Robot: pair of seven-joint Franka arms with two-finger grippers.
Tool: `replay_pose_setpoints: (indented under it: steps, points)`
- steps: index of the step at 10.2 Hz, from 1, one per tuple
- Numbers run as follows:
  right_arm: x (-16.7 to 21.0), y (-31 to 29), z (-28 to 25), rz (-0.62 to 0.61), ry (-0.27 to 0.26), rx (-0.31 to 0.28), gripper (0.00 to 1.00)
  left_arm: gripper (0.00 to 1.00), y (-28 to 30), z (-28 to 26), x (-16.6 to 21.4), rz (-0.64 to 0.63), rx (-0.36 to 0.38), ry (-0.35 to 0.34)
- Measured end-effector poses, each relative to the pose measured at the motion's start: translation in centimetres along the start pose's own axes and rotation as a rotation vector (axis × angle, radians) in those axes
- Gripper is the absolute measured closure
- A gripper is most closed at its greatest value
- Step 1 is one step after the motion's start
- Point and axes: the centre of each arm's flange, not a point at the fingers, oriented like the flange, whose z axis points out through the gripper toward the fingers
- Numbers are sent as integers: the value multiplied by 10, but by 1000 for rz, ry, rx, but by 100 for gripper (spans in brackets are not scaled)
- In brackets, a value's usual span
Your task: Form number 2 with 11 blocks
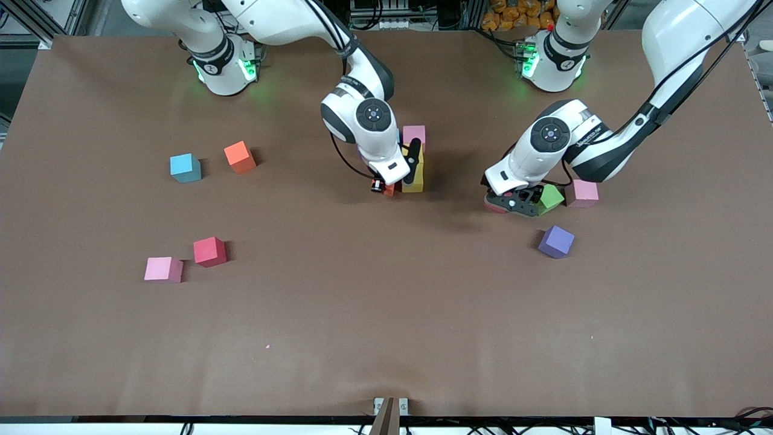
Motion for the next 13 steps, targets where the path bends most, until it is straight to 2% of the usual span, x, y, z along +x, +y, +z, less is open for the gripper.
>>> replay_pose_setpoints:
  steps: [5, 13]
  points:
    - [3, -5, 0, -77, -28, -61, 44, 0, 20, 7, -2, -23, -13, -7]
    - [14, -15, -4, -115, 8, -93, 44, 0, 14, 21, -5, -39, -12, -36]
